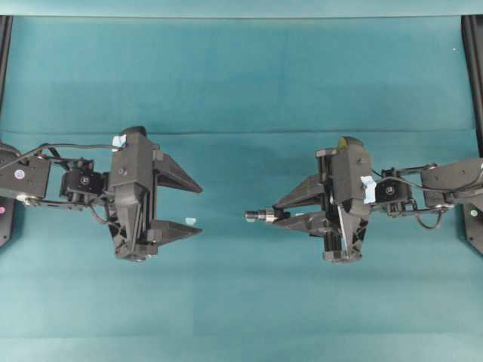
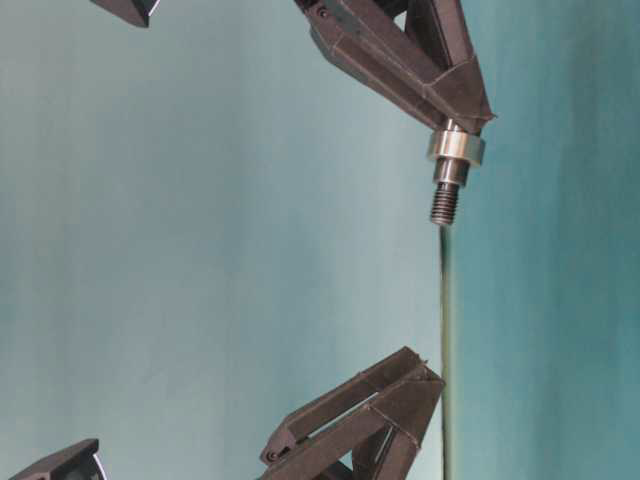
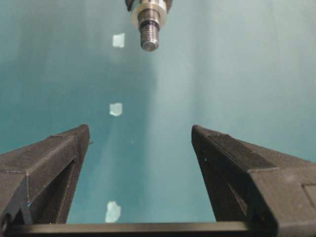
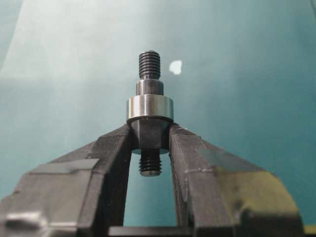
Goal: Insert the washer onto the shaft with both hands.
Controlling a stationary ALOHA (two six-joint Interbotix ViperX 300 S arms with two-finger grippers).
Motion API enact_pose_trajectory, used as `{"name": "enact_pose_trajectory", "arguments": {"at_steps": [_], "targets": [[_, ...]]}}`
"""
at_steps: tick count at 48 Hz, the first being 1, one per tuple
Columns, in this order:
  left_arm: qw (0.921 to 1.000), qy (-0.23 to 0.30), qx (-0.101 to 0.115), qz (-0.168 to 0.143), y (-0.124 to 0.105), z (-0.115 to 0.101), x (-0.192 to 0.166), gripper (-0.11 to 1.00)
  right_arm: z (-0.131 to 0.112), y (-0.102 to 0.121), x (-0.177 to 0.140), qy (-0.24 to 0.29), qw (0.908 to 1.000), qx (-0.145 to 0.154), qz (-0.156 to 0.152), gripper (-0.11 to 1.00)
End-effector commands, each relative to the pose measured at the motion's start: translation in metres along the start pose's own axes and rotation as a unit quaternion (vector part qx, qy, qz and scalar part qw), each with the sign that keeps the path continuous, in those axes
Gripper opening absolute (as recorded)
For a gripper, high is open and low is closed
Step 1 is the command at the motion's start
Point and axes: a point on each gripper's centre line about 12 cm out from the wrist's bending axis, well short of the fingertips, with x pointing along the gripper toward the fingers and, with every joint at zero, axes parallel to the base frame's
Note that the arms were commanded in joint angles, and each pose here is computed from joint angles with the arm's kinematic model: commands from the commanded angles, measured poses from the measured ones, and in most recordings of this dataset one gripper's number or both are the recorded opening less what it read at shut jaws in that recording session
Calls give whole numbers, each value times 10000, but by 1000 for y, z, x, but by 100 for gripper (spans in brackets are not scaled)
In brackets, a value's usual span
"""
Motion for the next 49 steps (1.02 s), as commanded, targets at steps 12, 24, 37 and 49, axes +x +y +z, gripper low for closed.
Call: {"name": "enact_pose_trajectory", "arguments": {"at_steps": [12,24,37,49], "targets": [[9999,-143,7,-33,-2,9,-2,90,10,1,1,-153,9999,41,17,0],[9999,-127,15,-32,-2,8,-2,90,10,1,1,-160,9999,41,18,0],[9999,-127,-16,-32,-2,8,-2,90,10,1,1,-153,9999,41,17,0],[9999,-113,-12,-24,-1,7,-1,90,10,1,1,-153,9999,41,17,0]]}}
